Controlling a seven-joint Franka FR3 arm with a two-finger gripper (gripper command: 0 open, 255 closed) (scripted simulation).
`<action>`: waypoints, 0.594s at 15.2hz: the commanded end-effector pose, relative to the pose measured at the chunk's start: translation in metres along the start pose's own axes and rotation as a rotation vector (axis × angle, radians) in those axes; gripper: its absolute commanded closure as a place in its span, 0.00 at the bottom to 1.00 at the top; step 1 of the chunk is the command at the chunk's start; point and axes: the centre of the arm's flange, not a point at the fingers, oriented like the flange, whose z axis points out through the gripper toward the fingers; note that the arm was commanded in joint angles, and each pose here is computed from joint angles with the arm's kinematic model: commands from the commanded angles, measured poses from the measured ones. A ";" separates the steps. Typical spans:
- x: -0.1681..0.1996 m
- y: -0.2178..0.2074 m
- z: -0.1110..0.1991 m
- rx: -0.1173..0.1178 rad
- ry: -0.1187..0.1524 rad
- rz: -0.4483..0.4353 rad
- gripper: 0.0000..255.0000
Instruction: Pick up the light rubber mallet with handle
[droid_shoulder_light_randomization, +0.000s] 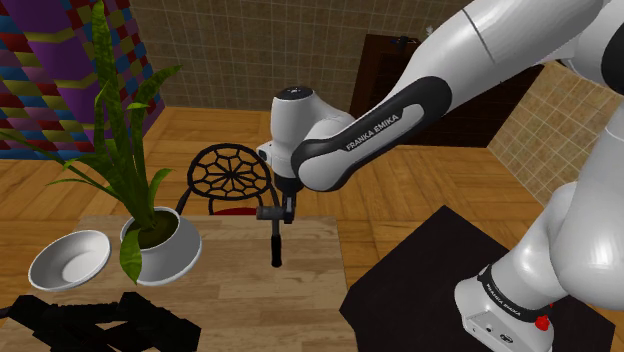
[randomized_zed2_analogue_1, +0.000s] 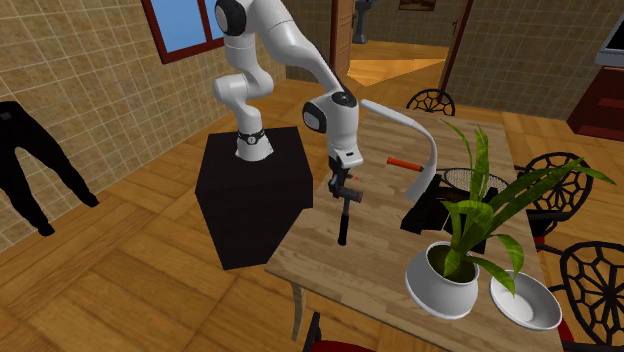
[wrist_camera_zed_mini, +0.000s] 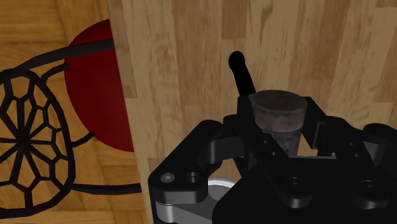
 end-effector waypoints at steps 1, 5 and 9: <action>0.001 0.000 -0.010 0.000 0.000 0.000 1.00; 0.001 -0.001 -0.031 0.000 0.000 0.000 1.00; 0.001 -0.002 -0.052 0.000 0.000 0.000 1.00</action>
